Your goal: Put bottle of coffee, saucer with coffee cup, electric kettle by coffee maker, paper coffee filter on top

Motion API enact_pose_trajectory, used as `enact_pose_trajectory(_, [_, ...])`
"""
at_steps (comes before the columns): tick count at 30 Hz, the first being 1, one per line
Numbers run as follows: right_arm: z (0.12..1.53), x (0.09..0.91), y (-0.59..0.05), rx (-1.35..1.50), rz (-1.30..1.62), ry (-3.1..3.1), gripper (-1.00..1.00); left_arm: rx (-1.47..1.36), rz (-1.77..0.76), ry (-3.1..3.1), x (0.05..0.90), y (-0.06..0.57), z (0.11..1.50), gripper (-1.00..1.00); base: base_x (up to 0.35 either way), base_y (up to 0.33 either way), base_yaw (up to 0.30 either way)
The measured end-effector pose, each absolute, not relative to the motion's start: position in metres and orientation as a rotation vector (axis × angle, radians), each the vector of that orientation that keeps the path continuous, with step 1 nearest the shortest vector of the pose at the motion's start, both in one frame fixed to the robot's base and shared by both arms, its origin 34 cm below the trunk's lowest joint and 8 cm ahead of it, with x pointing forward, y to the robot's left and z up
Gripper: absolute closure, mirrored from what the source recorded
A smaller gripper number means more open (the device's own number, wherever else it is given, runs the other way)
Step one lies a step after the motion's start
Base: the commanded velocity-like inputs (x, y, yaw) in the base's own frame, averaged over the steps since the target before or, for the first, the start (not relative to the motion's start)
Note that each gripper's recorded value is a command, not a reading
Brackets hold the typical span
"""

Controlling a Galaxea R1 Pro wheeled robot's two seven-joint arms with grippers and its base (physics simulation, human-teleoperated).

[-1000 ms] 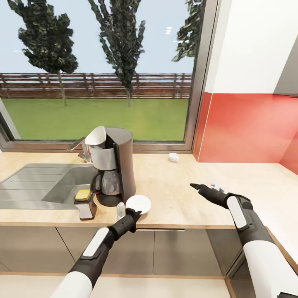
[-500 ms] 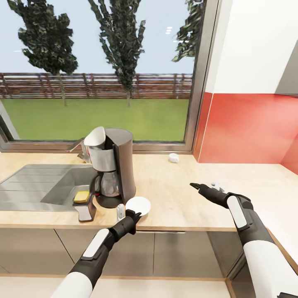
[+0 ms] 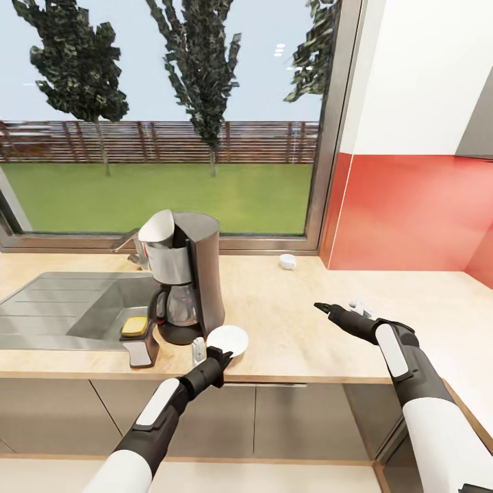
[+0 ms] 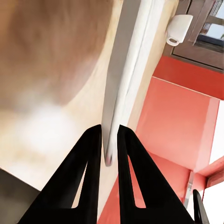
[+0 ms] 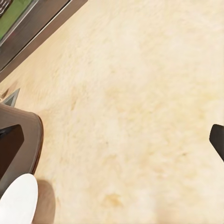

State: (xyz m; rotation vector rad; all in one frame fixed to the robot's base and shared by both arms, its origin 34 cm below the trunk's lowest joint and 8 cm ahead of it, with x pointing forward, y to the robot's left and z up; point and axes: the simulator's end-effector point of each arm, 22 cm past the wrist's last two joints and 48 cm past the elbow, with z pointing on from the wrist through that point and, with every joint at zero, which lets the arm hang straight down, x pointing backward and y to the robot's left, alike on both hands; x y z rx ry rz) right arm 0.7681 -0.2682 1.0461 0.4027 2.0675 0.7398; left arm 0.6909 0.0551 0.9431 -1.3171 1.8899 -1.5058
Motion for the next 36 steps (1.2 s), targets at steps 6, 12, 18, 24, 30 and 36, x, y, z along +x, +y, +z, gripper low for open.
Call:
enact_pose_trajectory(6, [1.0461, 0.7681, -0.2682, 0.403, 0.74, 2.067, -1.0, -1.315, -1.503, 1.89, 0.6911, 0.0561, 0.9429, 1.0, 0.0, 0.0, 0.0])
enact_pose_trajectory(12, [1.0462, 0.768, -0.2681, 0.403, 0.74, 2.067, -1.0, -1.317, -1.502, 1.889, 0.6912, 0.0574, 0.9427, 1.0, 0.019, 0.0, 0.0])
enact_pose_trajectory(18, [1.0461, 0.7679, -0.2681, 0.403, 0.74, 2.068, -1.0, -1.316, -1.5, 1.891, 0.691, 0.0575, 0.9422, 1.0, 0.108, 0.0, 0.0])
enact_pose_trajectory(24, [1.046, 0.768, -0.2681, 0.403, 0.74, 2.068, -1.0, -1.317, -1.501, 1.89, 0.6912, 0.0574, 0.9424, 1.0, 0.008, 0.0, 0.0])
enact_pose_trajectory(30, [1.0459, 0.768, -0.2683, 0.403, 0.739, 2.068, -1.0, -1.317, -1.504, 1.89, 0.691, 0.0558, 0.9429, 1.0, 0.0, 0.0, 0.0])
enact_pose_trajectory(36, [1.0459, 0.768, -0.2683, 0.403, 0.739, 2.068, -1.0, -1.317, -1.499, 1.893, 0.6908, 0.0571, 0.9417, -1.0, 0.0, 0.0, 0.0])
